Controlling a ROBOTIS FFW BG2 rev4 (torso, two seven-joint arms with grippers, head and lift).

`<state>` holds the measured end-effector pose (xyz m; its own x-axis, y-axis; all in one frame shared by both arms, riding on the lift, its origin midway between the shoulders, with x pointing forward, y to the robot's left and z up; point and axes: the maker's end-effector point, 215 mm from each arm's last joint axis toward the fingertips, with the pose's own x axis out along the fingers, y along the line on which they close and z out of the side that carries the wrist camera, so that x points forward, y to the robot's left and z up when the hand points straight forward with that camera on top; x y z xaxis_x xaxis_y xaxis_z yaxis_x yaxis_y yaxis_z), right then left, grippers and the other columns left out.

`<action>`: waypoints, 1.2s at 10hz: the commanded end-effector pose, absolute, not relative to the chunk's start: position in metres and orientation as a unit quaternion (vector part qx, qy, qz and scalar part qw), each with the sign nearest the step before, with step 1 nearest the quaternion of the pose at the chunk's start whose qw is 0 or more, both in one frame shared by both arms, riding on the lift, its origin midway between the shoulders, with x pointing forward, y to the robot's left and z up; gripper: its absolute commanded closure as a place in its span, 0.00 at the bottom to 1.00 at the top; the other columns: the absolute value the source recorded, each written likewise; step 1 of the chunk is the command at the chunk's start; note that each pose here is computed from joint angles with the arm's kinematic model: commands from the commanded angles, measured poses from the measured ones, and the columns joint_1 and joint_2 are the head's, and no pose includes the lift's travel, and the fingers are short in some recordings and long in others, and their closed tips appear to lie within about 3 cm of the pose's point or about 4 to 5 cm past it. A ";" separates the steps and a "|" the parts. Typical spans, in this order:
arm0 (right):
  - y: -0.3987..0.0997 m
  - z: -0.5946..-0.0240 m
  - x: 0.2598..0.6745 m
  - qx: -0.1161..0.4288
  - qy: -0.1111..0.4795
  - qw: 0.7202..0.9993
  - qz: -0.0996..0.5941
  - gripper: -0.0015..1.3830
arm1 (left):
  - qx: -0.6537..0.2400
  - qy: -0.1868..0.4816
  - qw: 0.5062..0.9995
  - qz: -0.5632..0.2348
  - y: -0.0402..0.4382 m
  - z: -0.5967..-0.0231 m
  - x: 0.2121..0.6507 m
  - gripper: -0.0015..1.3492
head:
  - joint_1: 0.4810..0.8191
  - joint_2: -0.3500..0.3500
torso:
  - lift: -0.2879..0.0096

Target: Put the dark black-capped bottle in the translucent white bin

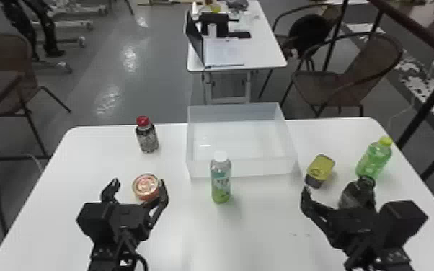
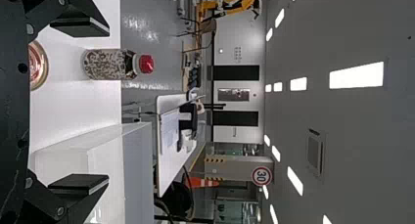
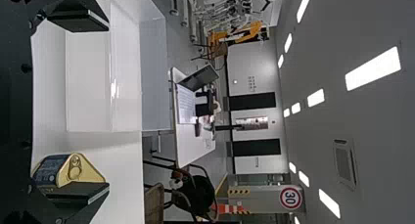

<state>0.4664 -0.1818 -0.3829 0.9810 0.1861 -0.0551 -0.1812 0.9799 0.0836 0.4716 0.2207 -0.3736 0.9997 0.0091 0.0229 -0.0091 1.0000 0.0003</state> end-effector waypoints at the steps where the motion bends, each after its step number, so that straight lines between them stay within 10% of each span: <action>1: -0.182 -0.383 0.466 0.040 0.032 0.994 0.092 0.10 | 0.000 -0.011 1.000 0.005 0.221 -0.374 0.471 0.17 | 0.63 0.57 | 0.85; 9: -0.205 -0.384 0.460 0.040 0.031 0.998 0.044 0.10 | 0.000 -0.013 1.000 0.005 0.222 -0.373 0.471 0.17 | 0.63 0.56 | 0.85; 12: -0.239 -0.465 0.439 0.114 0.089 0.989 0.005 0.10 | 0.000 -0.018 1.000 0.006 0.223 -0.370 0.471 0.17 | 0.63 0.50 | 0.85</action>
<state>0.4423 -0.2280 -0.4430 0.9889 0.0413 -0.1427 -0.0105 0.9776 0.2100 0.4701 0.2225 -0.3721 0.9995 0.0130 0.0298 -0.0129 0.9999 -0.0017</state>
